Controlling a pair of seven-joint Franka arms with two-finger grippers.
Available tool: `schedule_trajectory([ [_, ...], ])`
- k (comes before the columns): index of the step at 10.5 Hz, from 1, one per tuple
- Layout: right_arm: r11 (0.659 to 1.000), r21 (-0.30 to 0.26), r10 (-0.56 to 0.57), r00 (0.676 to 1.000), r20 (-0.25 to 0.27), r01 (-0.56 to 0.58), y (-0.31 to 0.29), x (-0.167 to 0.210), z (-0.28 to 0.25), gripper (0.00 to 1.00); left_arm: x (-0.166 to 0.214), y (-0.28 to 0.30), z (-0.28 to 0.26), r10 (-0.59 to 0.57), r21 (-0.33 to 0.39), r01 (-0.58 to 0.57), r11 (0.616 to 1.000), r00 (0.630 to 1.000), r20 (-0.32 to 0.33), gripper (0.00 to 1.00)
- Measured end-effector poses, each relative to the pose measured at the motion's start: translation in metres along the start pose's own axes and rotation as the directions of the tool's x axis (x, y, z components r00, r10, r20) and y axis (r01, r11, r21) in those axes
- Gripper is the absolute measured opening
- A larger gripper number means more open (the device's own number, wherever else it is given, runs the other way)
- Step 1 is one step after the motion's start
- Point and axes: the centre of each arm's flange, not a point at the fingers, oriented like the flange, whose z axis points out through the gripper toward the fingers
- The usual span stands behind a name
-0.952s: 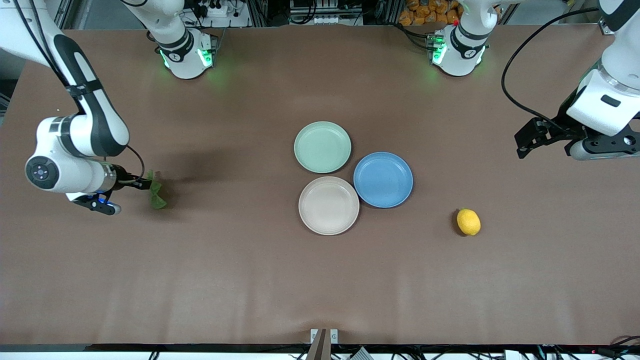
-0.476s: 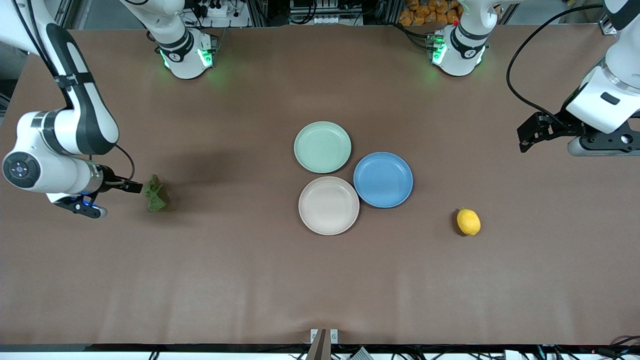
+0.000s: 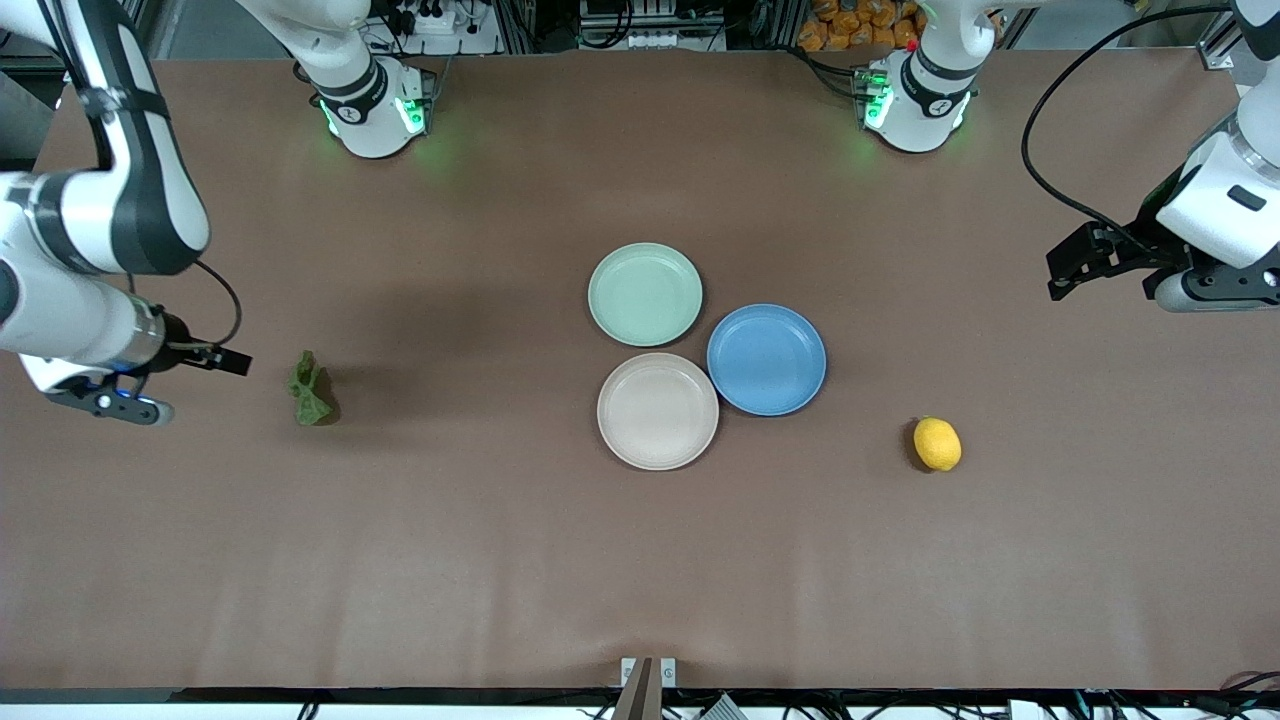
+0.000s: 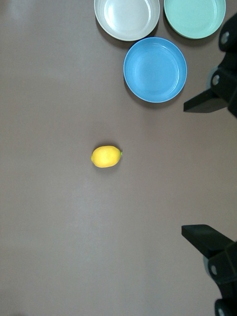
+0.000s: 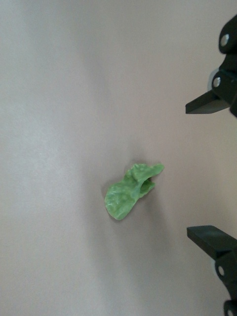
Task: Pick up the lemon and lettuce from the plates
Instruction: 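Release the lettuce and withdraw the right gripper toward its base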
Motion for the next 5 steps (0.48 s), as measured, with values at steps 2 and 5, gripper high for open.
schedule_trajectory([
  [2, 0.998, -0.019, -0.057, 0.998, -0.027, 0.056, 0.002, -0.005, -0.037, 1.00, 0.000, -0.001, 0.001, -0.001, 0.001, 0.001, 1.000, 1.000, 0.006, 1.00],
  [5, 0.992, -0.048, -0.122, 0.992, -0.031, 0.121, 0.017, -0.018, -0.073, 1.00, 0.000, -0.003, 0.003, -0.005, 0.001, 0.005, 1.000, 1.000, 0.008, 1.00],
])
